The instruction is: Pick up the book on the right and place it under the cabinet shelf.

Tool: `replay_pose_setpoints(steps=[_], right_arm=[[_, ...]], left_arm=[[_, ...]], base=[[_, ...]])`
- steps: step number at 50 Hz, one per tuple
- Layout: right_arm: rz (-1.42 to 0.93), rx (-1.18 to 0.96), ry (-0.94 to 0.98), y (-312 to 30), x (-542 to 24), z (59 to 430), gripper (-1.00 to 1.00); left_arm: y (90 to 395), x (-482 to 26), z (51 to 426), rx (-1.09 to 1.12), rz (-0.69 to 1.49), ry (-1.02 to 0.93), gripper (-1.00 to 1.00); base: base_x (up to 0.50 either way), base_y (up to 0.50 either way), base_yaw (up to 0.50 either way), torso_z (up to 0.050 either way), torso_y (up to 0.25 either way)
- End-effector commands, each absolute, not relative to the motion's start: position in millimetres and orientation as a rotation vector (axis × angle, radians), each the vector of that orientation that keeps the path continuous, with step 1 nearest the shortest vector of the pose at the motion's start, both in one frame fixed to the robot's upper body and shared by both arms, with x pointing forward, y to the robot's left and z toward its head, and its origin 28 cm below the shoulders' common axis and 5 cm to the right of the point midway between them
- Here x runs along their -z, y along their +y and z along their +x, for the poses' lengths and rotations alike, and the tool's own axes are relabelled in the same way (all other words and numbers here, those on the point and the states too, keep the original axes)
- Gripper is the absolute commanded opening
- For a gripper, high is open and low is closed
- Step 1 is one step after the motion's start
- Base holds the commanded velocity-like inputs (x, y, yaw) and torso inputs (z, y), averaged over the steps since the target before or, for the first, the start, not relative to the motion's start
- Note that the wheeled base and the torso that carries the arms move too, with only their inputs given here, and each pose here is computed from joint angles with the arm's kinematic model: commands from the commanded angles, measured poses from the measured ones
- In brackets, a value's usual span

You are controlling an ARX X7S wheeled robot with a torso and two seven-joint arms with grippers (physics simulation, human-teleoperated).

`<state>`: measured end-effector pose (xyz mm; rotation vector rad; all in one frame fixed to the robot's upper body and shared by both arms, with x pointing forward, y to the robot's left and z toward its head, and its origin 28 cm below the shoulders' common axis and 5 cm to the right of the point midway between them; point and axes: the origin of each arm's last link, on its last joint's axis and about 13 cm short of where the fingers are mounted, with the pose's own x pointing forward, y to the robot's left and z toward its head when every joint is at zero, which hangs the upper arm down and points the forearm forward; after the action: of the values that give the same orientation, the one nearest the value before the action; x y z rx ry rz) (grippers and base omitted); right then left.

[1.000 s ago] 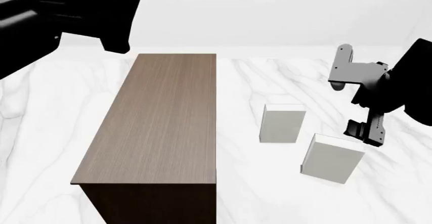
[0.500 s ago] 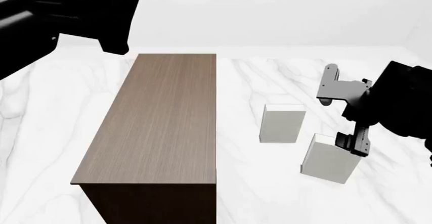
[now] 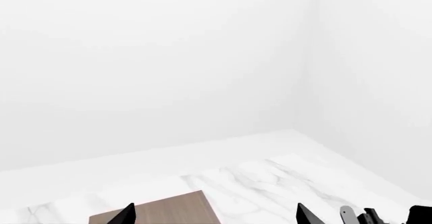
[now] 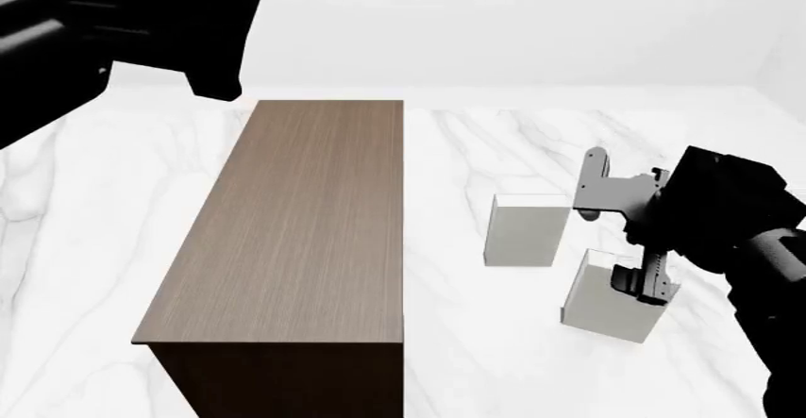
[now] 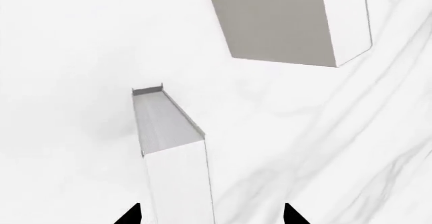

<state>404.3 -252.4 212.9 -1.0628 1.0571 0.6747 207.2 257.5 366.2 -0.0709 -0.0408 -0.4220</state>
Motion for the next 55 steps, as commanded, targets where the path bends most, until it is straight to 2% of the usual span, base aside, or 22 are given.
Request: replay_pose_setpoints(steps=[1, 8, 9, 23, 33, 55], right_arm=[[-1.094, -0.699, 1.085, -249, -194, 404, 1.0], [-1.089, -0.728, 1.116, -248, -183, 402, 1.0], [-1.09, -0.729, 1.118, -248, -182, 402, -1.0], [-1.082, -0.721, 1.135, -256, -191, 397, -1.0], [-1.065, -0.745, 1.117, -255, -215, 380, -1.0], [-0.926, -0.833, 0.965, -246, -272, 339, -1.0]], left_arm=[[258, -366, 206, 0.417, -0.071, -0.039, 1.0], [258, -364, 208, 0.414, -0.074, -0.036, 1.0], [258, -364, 209, 0.414, -0.074, -0.035, 1.0], [259, -363, 208, 0.413, -0.08, -0.036, 1.0], [259, -364, 206, 0.414, -0.076, -0.036, 1.0], [259, -366, 207, 0.432, -0.074, -0.056, 1.0]], base=[[0.0, 0.0, 0.0, 0.0, 0.0], [0.0, 0.0, 0.0, 0.0, 0.0], [0.0, 0.0, 0.0, 0.0, 0.0], [0.0, 0.0, 0.0, 0.0, 0.0], [0.0, 0.0, 0.0, 0.0, 0.0], [0.0, 0.0, 0.0, 0.0, 0.0]])
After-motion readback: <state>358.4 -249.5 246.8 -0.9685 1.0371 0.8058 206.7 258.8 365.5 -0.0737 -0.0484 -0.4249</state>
